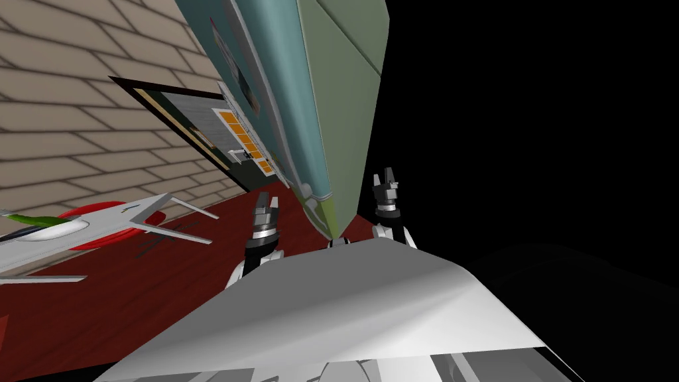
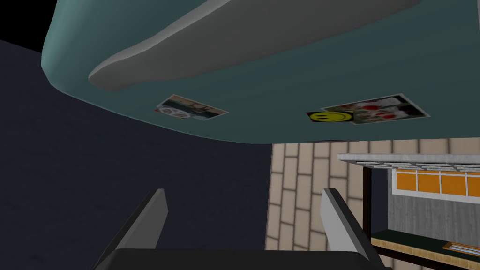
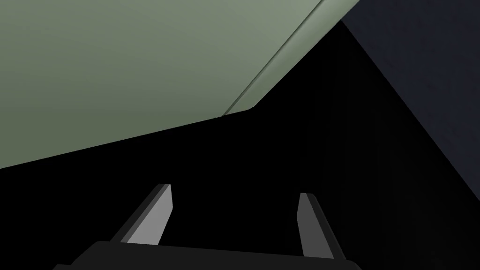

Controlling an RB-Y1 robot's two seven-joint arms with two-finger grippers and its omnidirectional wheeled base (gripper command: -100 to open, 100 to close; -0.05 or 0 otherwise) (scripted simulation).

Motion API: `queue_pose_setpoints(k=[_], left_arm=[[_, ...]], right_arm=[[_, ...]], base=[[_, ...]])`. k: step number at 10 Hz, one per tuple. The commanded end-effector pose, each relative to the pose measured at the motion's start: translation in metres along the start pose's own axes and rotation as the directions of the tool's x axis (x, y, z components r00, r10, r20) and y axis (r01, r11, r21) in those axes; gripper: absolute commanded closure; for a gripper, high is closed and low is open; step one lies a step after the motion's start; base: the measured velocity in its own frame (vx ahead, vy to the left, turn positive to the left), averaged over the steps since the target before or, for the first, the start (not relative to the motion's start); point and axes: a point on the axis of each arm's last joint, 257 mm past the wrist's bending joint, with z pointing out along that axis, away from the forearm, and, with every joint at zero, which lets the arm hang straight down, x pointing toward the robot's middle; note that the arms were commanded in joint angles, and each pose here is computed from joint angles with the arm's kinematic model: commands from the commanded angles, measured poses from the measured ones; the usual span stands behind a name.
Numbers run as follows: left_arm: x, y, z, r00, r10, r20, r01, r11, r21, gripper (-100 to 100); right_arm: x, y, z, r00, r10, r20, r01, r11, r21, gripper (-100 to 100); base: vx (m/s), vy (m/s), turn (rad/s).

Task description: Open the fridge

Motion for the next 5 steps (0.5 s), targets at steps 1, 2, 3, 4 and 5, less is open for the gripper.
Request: queue_pose_setpoints(k=[1,2,3,4,5], left_arm=[[0.017,0.024,-0.005,0.9957,0.054,-0.075,-0.058,0.9972,-0.047,-100],[0.021,0.03,-0.007,0.9928,0.069,-0.098,-0.075,0.9956,-0.057,-100],[0.027,0.04,-0.01,0.9872,0.091,-0.131,-0.101,0.9923,-0.072,-100],[0.033,0.051,-0.014,0.9798,0.113,-0.165,-0.128,0.9879,-0.087,-100],[0.037,0.058,-0.017,0.9732,0.129,-0.19,-0.149,0.9841,-0.096,-100]], right_arm=[[0.0,0.0,0.0,1.0,0.0,0.0,0.0,1.0,0.0,0],[0.0,0.0,0.0,1.0,0.0,0.0,0.0,1.0,0.0,0],[0.0,0.0,0.0,1.0,0.0,0.0,0.0,1.0,0.0,0],[0.0,0.0,0.0,1.0,0.0,0.0,0.0,1.0,0.0,0],[0.0,0.0,0.0,1.0,0.0,0.0,0.0,1.0,0.0,0]], base=[[-0.01,-0.056,-0.094],[-0.016,-0.046,-0.061],[-0.009,-0.037,-0.113],[-0.006,-0.044,-0.134],[-0.003,-0.044,-0.087]])
